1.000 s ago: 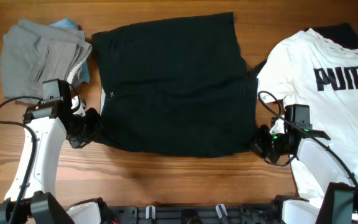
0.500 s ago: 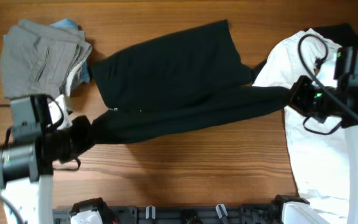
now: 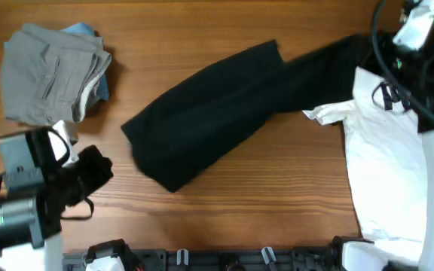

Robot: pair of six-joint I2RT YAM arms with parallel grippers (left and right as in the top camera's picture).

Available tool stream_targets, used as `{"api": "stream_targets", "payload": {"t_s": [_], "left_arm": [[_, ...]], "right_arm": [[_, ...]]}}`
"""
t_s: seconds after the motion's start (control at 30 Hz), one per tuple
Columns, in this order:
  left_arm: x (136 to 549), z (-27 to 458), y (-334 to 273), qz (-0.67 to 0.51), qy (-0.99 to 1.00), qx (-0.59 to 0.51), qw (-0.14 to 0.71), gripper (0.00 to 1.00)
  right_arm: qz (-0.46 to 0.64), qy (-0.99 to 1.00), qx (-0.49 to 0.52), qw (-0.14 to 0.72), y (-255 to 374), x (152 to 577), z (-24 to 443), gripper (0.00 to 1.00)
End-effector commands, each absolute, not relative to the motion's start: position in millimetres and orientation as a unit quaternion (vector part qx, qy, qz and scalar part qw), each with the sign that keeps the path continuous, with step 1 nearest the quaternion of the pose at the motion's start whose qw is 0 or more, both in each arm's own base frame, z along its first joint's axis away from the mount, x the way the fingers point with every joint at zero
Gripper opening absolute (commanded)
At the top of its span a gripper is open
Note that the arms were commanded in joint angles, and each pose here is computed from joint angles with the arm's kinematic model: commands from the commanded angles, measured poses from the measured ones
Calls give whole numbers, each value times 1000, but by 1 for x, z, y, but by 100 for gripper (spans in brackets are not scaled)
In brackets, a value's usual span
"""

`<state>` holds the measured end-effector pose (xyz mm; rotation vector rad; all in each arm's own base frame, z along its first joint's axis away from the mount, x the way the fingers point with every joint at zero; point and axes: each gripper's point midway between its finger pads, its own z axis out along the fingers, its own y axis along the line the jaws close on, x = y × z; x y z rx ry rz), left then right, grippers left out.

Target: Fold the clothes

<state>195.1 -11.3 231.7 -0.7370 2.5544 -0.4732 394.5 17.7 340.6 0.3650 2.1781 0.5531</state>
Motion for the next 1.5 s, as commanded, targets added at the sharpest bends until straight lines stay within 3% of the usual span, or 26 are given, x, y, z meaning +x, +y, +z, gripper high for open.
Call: {"api": "stream_targets", "payload": {"t_s": [0.0, 0.13, 0.3, 0.33, 0.47, 0.57, 0.77, 0.87, 1.0, 1.13, 1.17, 1.2, 1.23, 1.47], "left_arm": [[204, 209, 12, -112, 931, -299, 177, 4], [214, 175, 12, -108, 938, -306, 122, 4], [235, 158, -14, -159, 945, -264, 106, 4], [244, 160, -27, -179, 949, -230, 116, 8], [268, 153, -67, -177, 965, -137, 136, 45], [288, 136, -97, -171, 973, -70, 142, 57], [332, 60, -138, -162, 979, 9, 120, 62], [349, 30, -144, -163, 979, 13, 120, 61], [357, 15, -158, -197, 973, 20, 116, 52], [355, 21, -170, -235, 965, 28, 112, 34], [354, 22, -174, -247, 963, 31, 108, 26], [351, 24, -177, -256, 960, 36, 104, 9], [348, 27, -180, -266, 958, 37, 99, 4], [327, 92, -162, -270, 956, 25, 116, 4]], "right_arm": [[218, 878, 170, 391, 8, 440, 301, 4], [261, 889, 135, 351, 33, 477, 253, 4], [289, 895, 108, 323, 55, 488, 226, 4], [283, 896, 111, 325, 53, 488, 226, 4], [277, 896, 113, 329, 51, 486, 231, 4], [276, 900, 117, 317, 51, 481, 226, 4], [275, 905, 122, 302, 51, 476, 221, 4], [275, 906, 123, 297, 51, 474, 219, 4], [275, 907, 123, 296, 51, 474, 219, 4], [268, 908, 125, 298, 49, 474, 218, 4], [264, 908, 126, 299, 48, 474, 218, 4], [260, 909, 125, 300, 46, 474, 217, 4], [254, 911, 119, 303, 45, 475, 217, 4], [209, 918, 125, 313, 31, 477, 212, 4]]}}
